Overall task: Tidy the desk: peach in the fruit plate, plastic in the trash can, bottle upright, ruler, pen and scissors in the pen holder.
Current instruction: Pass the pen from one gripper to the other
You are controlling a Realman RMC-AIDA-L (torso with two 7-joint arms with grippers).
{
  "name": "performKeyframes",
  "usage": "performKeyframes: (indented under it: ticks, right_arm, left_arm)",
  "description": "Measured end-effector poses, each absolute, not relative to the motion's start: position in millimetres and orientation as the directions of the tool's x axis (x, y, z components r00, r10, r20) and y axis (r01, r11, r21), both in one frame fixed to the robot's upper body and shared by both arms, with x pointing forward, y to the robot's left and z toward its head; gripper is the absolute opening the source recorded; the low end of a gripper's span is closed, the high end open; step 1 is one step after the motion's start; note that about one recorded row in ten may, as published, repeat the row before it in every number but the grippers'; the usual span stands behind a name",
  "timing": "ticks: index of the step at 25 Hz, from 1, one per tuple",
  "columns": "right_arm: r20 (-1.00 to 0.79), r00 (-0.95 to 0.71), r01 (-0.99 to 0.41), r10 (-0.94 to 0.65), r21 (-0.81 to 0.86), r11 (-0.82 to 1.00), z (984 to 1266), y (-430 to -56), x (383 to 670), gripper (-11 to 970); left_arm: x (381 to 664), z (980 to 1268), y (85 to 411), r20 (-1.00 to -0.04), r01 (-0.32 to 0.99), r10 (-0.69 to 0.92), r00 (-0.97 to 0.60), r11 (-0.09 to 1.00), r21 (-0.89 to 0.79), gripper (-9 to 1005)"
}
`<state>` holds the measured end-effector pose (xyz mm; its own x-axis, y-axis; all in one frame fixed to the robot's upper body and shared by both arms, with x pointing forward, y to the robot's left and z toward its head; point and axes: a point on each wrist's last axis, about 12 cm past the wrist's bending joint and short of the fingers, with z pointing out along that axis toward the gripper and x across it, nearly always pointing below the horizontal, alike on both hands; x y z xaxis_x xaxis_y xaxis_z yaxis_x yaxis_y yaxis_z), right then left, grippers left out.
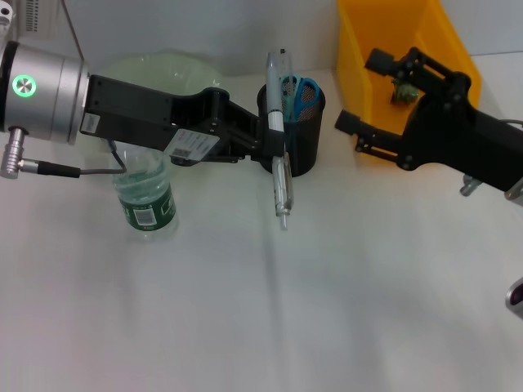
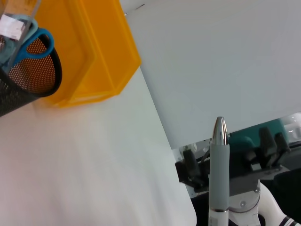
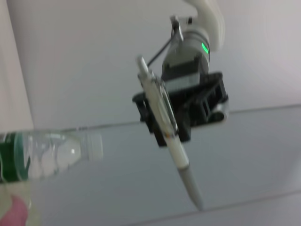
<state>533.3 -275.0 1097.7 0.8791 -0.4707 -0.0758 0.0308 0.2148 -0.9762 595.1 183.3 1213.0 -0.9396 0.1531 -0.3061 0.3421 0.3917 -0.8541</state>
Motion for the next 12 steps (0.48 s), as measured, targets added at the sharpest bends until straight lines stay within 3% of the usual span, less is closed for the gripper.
performKeyframes:
  ticks: [12]
  right_arm:
    - [-0.032,0.921,0.042,-0.389,-0.982,0.182,1095,-256,531,796]
  left_arm:
    - [589,1204,180,-0.256,0.323,0.212,-0.943,0.400,-0.858,131]
